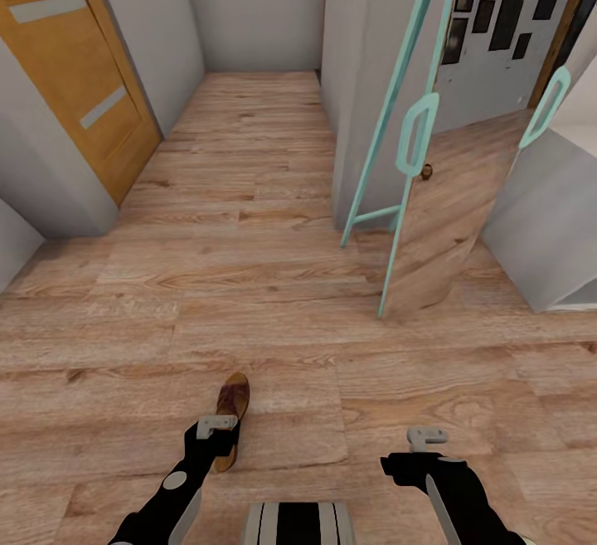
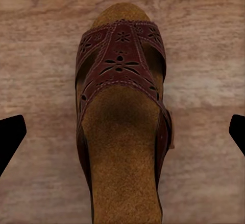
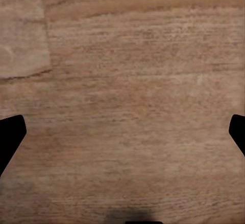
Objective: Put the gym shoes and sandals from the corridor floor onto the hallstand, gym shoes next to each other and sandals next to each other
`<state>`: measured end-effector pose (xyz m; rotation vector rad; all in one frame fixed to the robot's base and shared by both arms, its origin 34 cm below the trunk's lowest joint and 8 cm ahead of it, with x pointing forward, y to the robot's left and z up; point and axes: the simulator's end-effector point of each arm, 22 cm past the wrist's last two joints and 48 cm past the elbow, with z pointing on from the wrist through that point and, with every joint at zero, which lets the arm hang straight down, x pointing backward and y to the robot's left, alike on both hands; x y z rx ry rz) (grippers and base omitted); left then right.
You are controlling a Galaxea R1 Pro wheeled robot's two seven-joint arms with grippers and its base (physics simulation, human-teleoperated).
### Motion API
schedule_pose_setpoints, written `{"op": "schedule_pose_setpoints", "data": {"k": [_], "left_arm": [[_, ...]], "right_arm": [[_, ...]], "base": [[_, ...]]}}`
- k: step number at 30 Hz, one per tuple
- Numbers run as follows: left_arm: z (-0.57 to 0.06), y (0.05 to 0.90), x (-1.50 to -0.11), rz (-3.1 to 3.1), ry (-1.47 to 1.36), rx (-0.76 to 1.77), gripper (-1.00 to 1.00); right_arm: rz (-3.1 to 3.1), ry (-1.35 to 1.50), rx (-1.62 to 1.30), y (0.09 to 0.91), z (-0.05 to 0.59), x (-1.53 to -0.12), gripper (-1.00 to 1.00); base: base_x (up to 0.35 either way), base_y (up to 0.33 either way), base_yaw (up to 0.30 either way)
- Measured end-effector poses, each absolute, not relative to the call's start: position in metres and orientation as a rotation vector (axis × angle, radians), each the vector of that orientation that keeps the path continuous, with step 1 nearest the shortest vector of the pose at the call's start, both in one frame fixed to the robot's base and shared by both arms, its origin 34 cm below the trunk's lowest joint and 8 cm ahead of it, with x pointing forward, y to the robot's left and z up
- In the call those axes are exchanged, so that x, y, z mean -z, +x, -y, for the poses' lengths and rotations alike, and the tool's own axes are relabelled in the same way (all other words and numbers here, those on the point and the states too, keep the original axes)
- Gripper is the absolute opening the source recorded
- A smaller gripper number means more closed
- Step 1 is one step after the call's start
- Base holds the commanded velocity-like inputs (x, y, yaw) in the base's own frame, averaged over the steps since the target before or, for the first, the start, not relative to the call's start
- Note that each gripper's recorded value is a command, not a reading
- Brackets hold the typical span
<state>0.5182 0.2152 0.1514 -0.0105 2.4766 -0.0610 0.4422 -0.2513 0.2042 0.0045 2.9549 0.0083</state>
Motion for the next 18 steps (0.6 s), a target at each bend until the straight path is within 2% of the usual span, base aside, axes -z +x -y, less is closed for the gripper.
{"op": "schedule_pose_setpoints", "data": {"k": [18], "left_arm": [[-0.215,0.506,-0.136,-2.511,-0.012,0.062,1.00]], "right_arm": [[-2.989,0.004,-0.007,0.432,0.252,-0.192,1.00]], "base": [[0.003,0.000,0.000]]}}
